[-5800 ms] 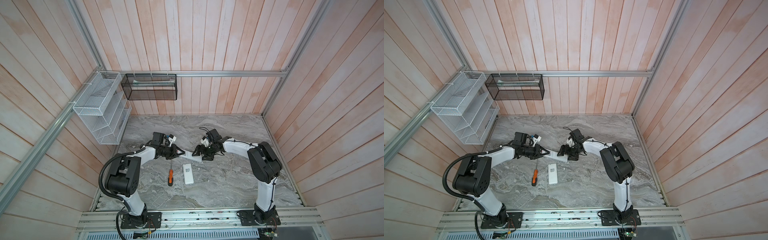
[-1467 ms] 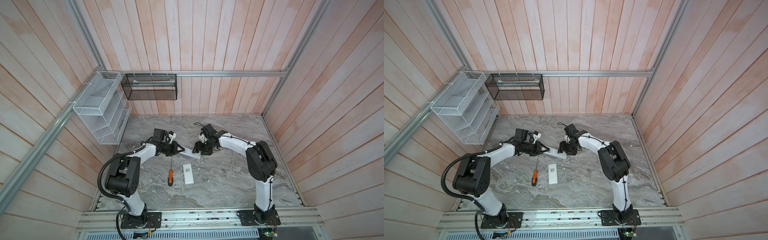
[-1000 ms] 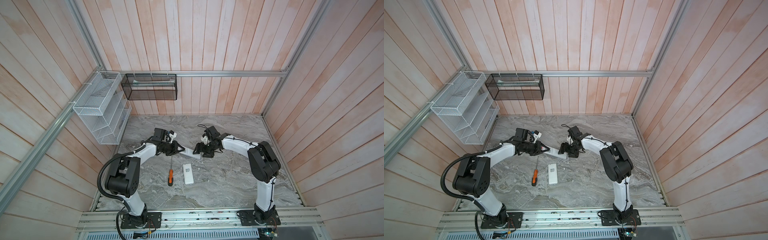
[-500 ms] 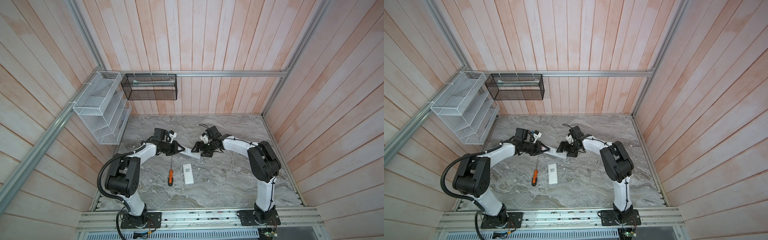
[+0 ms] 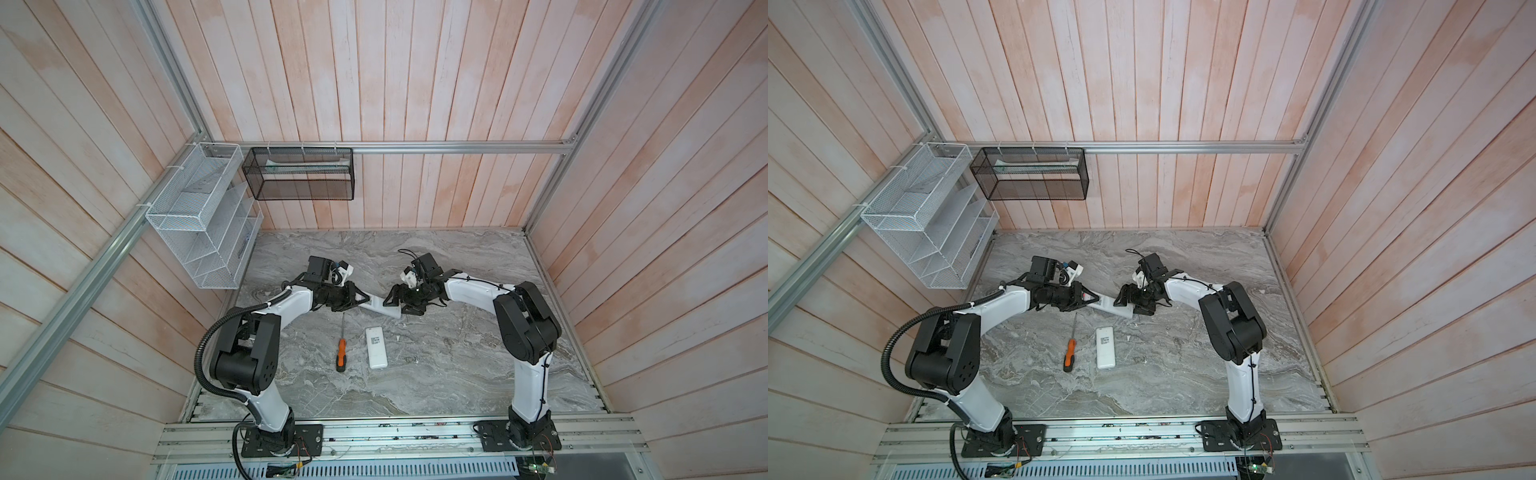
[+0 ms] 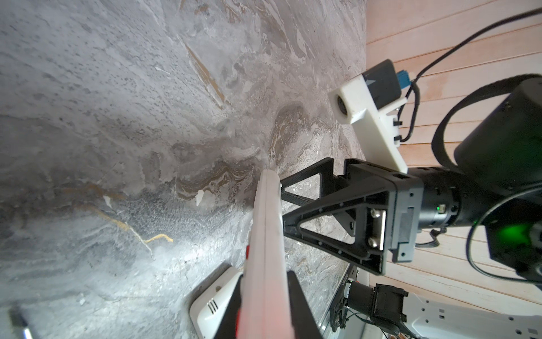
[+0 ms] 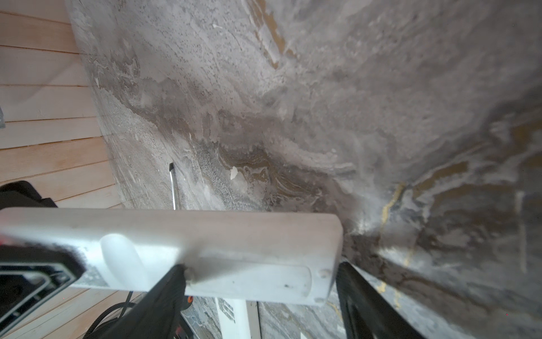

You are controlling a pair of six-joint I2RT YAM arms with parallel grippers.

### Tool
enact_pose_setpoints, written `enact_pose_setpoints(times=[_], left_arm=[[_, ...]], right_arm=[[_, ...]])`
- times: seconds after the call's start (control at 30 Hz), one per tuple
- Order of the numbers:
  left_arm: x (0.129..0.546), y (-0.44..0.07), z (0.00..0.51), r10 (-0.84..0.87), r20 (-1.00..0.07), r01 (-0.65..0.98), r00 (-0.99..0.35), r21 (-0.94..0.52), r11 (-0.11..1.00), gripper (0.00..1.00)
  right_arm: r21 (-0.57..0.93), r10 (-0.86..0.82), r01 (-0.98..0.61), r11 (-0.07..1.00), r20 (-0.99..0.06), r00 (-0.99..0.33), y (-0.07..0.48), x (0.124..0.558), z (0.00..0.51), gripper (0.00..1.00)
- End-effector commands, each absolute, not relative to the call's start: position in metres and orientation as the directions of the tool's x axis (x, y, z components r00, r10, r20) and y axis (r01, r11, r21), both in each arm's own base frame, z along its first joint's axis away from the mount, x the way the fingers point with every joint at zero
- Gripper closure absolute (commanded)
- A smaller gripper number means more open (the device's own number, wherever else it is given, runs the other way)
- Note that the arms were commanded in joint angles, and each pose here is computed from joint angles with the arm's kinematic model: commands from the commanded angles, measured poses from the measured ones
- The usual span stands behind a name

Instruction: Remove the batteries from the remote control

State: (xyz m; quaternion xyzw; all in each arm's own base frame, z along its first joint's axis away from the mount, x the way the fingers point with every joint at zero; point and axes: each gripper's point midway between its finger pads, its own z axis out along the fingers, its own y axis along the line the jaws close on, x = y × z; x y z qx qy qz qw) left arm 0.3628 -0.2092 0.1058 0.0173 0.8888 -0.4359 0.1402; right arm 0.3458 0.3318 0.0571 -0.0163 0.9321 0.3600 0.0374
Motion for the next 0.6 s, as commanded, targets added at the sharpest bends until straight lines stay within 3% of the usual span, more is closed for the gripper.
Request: enact_pose_setpoints(times=[0.0, 0.57], left_arm=[[0.357, -0.196, 0.073, -0.088, -0.224, 0.096, -0.971, -0.698, 0.709, 1.00], [0.362, -0.193, 0.077, -0.088, -0.253, 0.112, -0.963, -0.679, 0.726, 1.00]], right_arm=[[0.651, -0.023, -0.056, 0.757, -0.059, -0.998, 0.337, 0.345, 0.042, 0.19], [0.364, -0.071, -0.082, 0.928, -0.042, -0.997, 0.311, 0.343, 0.025, 0.19]])
